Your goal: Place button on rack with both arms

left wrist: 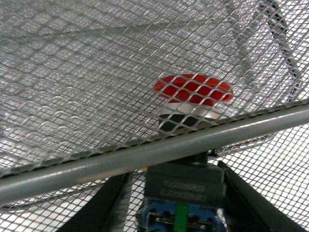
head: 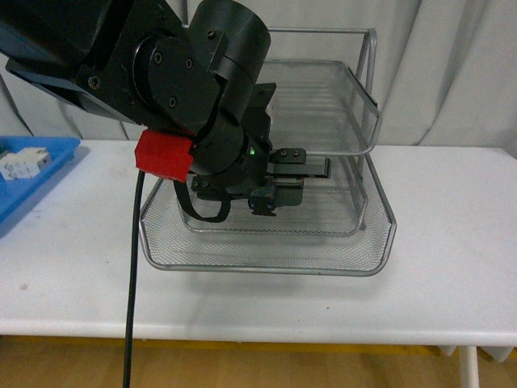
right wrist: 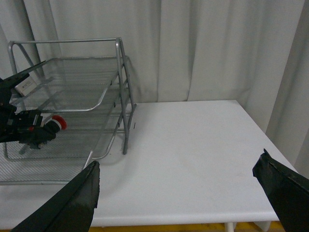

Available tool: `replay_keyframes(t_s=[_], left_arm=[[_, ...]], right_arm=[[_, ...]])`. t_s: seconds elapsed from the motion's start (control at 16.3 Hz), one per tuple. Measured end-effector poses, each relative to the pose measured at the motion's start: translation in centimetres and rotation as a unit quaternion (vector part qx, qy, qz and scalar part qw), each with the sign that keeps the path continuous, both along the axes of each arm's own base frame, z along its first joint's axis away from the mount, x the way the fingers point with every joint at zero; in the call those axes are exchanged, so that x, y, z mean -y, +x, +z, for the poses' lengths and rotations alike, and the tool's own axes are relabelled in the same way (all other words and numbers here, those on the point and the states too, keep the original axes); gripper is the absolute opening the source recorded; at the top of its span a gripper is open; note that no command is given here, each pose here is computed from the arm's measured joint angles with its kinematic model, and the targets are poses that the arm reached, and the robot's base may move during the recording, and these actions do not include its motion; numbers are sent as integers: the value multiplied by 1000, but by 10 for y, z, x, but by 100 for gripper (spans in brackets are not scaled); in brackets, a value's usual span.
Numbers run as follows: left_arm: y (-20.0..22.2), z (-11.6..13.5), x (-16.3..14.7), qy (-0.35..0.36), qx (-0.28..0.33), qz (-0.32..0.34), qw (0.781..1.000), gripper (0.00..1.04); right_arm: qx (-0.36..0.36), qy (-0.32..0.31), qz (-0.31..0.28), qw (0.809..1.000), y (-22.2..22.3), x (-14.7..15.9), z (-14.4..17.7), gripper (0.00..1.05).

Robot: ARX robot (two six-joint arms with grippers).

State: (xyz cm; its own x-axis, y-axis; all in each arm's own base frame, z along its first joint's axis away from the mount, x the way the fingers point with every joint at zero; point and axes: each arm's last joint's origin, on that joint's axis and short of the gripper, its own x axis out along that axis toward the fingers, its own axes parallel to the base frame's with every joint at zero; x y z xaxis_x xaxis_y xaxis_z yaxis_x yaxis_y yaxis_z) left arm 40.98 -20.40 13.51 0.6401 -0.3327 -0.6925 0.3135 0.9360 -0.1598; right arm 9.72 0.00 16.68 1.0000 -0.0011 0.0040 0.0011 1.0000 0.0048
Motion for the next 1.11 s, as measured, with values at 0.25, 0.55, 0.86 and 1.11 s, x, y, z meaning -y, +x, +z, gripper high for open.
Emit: replay_keyframes(t_s=[0.25, 0.55, 0.86, 1.11], left_arm=[[0, 2, 1, -9, 3, -5, 1000, 87], [-39, 50, -17, -42, 80, -20, 996, 98], [-107, 92, -79, -52, 189, 17, 980, 98], [-168, 88, -136, -2, 357, 165, 919, 71]], right_arm=[[0, 0, 0, 1000, 0, 0, 0, 98], [0, 0, 0, 1000, 0, 0, 0, 98], [0, 0, 0, 1000, 0, 0, 0, 98], [0, 0, 0, 1000, 0, 0, 0, 98]])
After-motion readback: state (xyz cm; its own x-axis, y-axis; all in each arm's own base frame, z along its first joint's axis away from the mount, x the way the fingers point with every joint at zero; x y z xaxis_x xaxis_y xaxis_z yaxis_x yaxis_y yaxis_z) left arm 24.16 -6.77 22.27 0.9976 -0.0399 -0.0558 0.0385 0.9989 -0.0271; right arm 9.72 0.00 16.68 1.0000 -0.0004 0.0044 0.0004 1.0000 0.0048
